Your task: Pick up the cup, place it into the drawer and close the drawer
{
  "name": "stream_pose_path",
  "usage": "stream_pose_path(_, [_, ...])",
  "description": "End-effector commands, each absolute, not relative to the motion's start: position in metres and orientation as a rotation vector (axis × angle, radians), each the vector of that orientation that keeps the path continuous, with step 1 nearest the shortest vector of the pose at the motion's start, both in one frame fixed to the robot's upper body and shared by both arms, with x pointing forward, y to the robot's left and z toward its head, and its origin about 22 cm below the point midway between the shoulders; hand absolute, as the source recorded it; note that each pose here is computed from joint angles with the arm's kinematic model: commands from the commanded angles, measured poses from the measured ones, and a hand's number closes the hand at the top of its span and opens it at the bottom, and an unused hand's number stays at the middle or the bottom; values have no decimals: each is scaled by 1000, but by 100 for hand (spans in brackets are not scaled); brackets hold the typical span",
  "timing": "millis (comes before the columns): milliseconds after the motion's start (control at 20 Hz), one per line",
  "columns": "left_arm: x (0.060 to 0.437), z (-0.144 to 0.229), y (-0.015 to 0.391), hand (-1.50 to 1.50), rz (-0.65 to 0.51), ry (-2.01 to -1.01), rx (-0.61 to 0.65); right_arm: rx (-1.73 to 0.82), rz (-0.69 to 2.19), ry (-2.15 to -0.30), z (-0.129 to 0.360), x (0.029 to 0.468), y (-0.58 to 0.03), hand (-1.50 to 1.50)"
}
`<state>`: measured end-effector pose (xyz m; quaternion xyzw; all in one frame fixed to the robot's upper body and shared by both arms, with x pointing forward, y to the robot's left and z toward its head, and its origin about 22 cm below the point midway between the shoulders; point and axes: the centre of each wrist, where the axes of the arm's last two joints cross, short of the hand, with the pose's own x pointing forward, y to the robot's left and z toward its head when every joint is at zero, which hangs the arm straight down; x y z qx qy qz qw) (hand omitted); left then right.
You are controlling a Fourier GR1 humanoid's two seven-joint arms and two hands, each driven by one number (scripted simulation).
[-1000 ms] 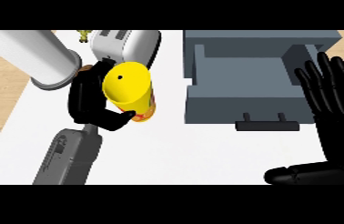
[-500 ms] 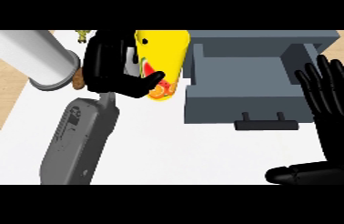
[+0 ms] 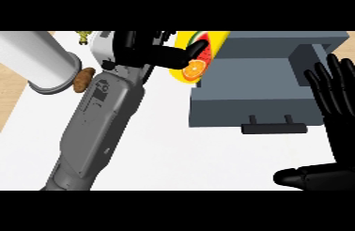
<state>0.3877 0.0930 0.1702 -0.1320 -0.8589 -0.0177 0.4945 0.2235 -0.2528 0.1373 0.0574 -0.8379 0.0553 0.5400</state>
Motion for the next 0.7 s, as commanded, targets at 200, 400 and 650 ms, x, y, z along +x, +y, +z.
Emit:
stream_pose_path(200, [403, 179, 57, 150, -115, -2032, -274, 114, 125, -1985, 127, 225, -247, -150])
stream_pose_path(400, [416, 181, 48, 150, -78, -1988, -270, 146, 144, -1987, 134, 213, -275, -150])
stream_pose_path(650, [420, 168, 27, 150, -107, -1975, -194, 145, 153, -2005, 139, 227, -257, -150])
